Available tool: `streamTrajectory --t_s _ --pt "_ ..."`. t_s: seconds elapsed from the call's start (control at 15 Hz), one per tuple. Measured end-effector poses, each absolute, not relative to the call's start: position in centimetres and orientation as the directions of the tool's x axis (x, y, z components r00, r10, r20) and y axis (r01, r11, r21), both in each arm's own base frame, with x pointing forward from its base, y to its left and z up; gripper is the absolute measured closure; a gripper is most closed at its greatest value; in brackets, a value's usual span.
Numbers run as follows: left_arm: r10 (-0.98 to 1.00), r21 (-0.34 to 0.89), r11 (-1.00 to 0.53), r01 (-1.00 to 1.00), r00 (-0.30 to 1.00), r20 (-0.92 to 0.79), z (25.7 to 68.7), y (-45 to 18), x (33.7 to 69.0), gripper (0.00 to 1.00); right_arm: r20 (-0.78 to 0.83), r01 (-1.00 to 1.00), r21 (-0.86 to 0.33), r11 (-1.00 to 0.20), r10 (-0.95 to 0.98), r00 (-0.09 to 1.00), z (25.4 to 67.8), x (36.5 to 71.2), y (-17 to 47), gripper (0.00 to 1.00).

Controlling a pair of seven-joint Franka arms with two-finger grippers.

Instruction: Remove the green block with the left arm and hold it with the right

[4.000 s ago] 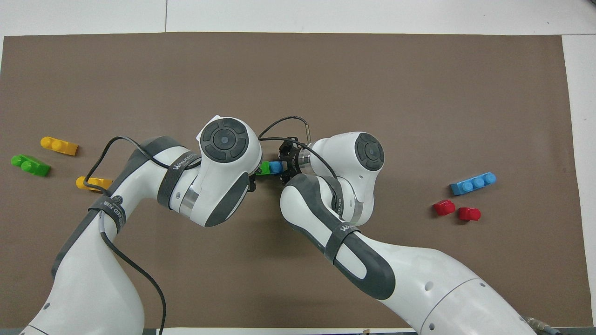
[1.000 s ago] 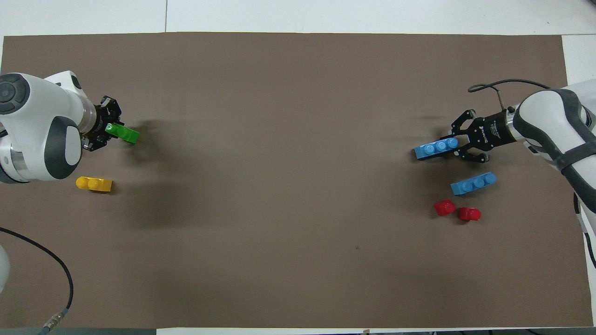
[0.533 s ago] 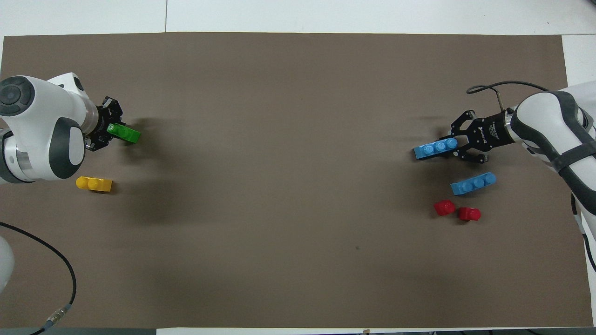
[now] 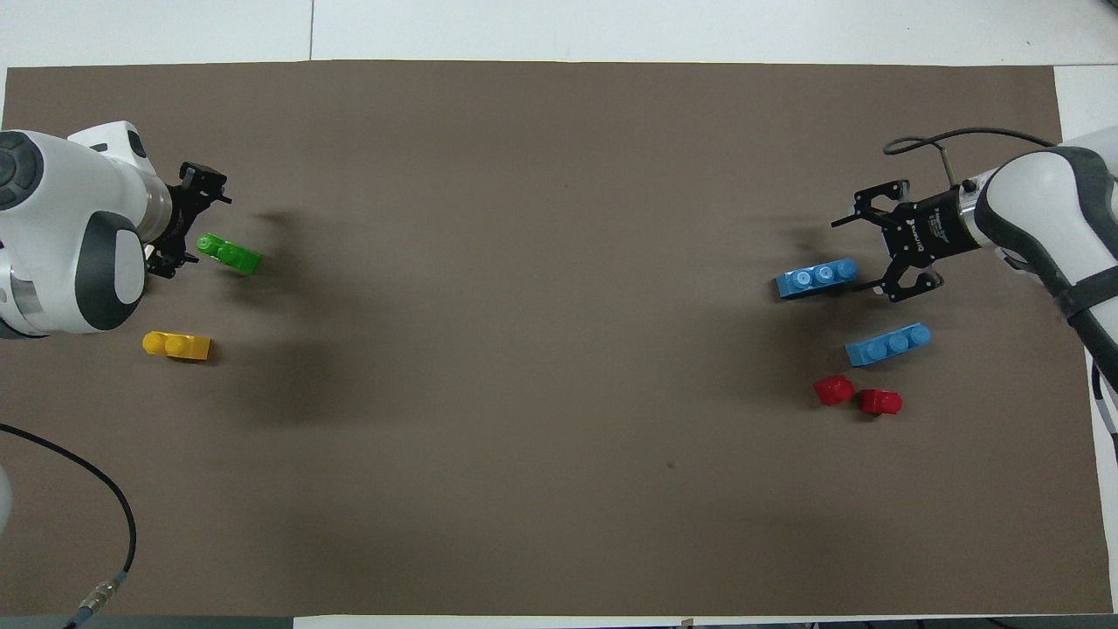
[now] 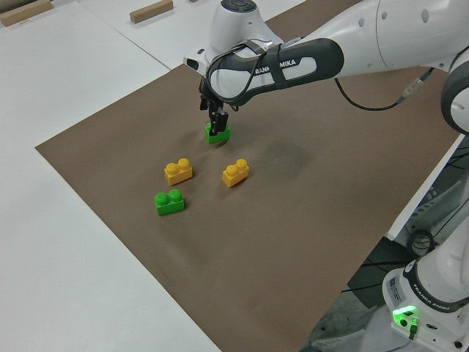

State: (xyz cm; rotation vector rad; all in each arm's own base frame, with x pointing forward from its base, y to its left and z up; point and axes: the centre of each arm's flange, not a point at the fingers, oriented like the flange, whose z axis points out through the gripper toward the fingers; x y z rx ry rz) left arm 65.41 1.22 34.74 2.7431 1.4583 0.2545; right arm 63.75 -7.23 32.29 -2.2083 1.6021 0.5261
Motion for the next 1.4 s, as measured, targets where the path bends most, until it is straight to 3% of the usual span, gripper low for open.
streamTrajectory --t_s 0.2,0.33,0.53,0.73,1.07,1.4 --pt "0.761 0.092 -0.646 0.757 0.631 0.154 38.9 0.8 65.1 0.0 -0.404 -0.912 -0.097 -0.398 -0.822 0.401 39.1 63.6 -5.7 0.0" --pt "0.701 0.081 -0.711 0.698 0.694 0.167 41.5 0.6 64.5 0.0 -0.315 -0.84 -0.09 -0.535 -0.785 0.534 43.8 62.6 -3.9 0.0" --pt "0.556 0.045 -0.828 0.558 0.811 0.183 45.1 0.5 63.3 0.0 -0.224 -0.63 -0.088 -0.771 -0.601 0.767 50.0 60.1 -2.0 0.0" --pt "0.371 -0.015 -0.926 0.378 0.915 0.159 49.4 0.6 62.0 0.0 -0.16 -0.388 -0.072 -0.919 -0.374 0.914 55.8 56.8 -0.6 0.0" --pt "0.173 -0.064 -0.982 0.179 0.981 0.091 56.3 0.2 58.3 0.0 -0.079 -0.039 -0.047 -0.998 -0.035 0.996 61.8 52.8 0.8 0.0" --pt "0.059 -0.039 -0.997 0.062 0.997 0.058 60.7 -0.6 54.6 0.0 -0.03 0.011 -0.027 -1.0 0.012 0.999 62.1 53.3 0.5 0.0"
